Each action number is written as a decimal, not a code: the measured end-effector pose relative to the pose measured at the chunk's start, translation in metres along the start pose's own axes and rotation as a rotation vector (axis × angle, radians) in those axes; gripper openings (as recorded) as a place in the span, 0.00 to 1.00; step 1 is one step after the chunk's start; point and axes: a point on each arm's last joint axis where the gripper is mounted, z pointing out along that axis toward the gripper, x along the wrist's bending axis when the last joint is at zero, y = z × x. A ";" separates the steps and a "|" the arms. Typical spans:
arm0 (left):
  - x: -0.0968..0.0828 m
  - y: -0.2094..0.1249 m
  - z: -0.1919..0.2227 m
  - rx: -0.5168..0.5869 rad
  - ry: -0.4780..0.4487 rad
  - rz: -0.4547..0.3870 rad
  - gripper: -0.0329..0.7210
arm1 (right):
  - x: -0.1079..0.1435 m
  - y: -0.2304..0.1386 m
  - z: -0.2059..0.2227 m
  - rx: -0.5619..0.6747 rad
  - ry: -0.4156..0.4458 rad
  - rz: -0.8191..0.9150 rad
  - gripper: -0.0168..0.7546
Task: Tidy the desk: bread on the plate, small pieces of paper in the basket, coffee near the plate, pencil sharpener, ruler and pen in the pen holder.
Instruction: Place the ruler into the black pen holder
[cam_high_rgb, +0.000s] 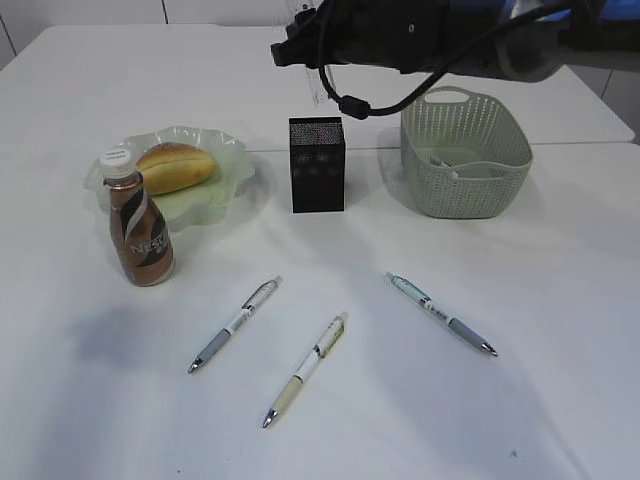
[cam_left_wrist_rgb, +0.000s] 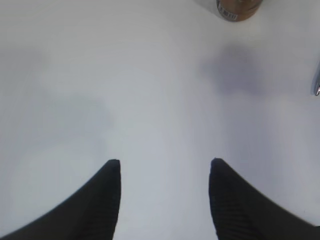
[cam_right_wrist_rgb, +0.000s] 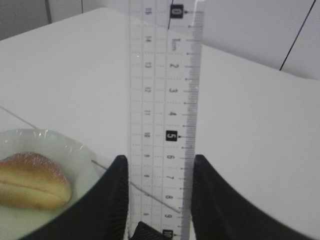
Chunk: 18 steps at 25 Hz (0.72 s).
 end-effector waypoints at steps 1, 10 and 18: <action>0.000 0.000 0.000 0.000 0.000 0.000 0.57 | -0.001 -0.001 0.000 -0.020 -0.012 0.002 0.40; 0.000 0.002 0.000 -0.027 0.000 0.000 0.57 | -0.002 -0.017 0.005 -0.079 -0.057 0.038 0.40; 0.000 0.003 0.000 -0.030 0.000 0.000 0.57 | -0.001 -0.031 0.015 -0.097 -0.076 0.048 0.40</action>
